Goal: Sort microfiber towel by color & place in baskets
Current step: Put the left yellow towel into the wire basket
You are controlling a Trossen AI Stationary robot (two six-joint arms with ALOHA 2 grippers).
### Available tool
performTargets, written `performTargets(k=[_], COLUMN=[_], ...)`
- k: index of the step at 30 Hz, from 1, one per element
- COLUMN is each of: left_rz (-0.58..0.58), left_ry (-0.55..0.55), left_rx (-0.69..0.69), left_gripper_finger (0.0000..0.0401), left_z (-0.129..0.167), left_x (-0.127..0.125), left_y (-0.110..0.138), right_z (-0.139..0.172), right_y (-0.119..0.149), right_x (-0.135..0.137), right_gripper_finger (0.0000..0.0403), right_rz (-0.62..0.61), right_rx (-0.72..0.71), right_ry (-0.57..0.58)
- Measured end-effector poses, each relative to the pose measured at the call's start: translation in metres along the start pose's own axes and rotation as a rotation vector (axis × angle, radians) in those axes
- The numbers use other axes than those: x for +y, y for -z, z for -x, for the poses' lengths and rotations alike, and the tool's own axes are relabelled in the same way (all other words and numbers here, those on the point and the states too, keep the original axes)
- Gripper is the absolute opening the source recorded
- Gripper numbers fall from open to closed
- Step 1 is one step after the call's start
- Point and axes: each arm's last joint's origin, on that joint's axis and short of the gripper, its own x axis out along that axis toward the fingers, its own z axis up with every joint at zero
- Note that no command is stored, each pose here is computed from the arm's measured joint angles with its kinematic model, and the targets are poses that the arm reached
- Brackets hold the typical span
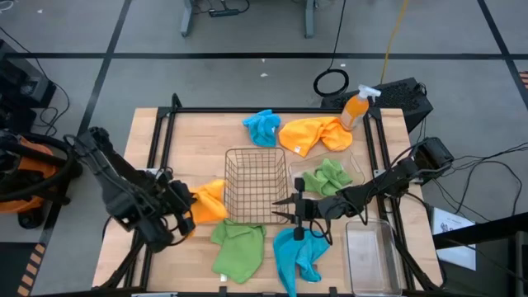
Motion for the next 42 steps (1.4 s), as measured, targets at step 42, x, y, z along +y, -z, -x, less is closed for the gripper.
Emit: performTargets(k=[42], left_rz=[-0.263], left_ry=[0.138], left_rx=[-0.243], left_gripper_finger=[0.0009], left_z=[-0.009], left_x=[-0.051], left_y=[-0.043], right_z=[-0.047], right_y=[-0.059], right_x=[-0.001], right_gripper_finger=[0.0107], right_rz=[0.122], right_rx=[-0.094], right_ry=[0.052])
